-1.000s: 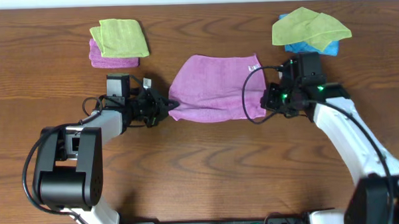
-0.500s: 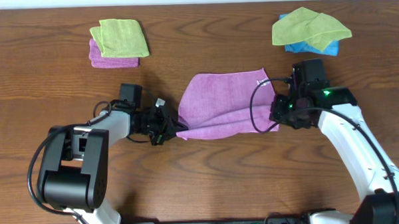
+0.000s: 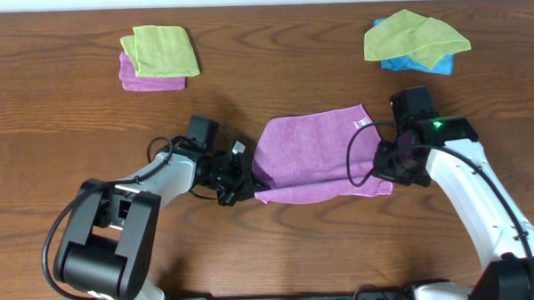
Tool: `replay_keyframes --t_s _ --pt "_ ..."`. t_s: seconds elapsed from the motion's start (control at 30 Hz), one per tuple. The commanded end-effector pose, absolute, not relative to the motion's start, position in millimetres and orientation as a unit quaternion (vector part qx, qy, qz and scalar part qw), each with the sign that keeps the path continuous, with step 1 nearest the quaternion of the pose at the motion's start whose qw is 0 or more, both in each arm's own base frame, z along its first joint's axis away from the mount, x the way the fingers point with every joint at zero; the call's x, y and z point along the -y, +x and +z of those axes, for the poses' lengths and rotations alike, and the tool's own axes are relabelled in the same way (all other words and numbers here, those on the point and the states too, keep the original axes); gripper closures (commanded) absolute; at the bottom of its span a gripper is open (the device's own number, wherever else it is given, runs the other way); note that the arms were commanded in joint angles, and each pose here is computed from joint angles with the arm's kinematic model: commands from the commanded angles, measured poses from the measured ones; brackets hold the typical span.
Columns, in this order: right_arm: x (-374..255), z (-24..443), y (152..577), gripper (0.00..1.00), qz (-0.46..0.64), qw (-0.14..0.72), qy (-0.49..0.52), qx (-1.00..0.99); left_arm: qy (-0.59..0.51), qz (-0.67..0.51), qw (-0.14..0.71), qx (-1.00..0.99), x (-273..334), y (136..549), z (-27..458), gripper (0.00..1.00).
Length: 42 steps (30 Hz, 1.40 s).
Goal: Fold the cloth
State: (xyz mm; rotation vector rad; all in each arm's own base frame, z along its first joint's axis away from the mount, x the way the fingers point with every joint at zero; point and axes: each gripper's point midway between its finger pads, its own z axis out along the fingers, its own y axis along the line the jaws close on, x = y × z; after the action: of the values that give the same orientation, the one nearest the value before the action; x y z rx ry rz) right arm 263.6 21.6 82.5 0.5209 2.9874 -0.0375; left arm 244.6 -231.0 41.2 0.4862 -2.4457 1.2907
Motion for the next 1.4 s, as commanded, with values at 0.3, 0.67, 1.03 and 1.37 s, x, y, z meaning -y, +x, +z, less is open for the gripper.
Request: replay_keyframes --t_s 0.3,0.67,1.03,1.37 --pt "-4 98 264 0.25 -0.06 0.081 0.187 -0.977 0.141 0.45 0.131 0.872 220 250 39 0.05" --pt "-60 121 317 0.3 0.095 0.179 0.067 -0.977 0.163 0.392 0.029 0.905 189 291 19 0.05" --pt "-77 124 316 0.34 0.143 0.173 0.05 -0.973 0.148 0.354 -0.112 0.917 179 351 1 0.05" --pt "-81 124 314 0.36 0.152 0.169 0.044 -0.973 0.158 0.402 -0.105 0.896 212 365 -30 0.01"
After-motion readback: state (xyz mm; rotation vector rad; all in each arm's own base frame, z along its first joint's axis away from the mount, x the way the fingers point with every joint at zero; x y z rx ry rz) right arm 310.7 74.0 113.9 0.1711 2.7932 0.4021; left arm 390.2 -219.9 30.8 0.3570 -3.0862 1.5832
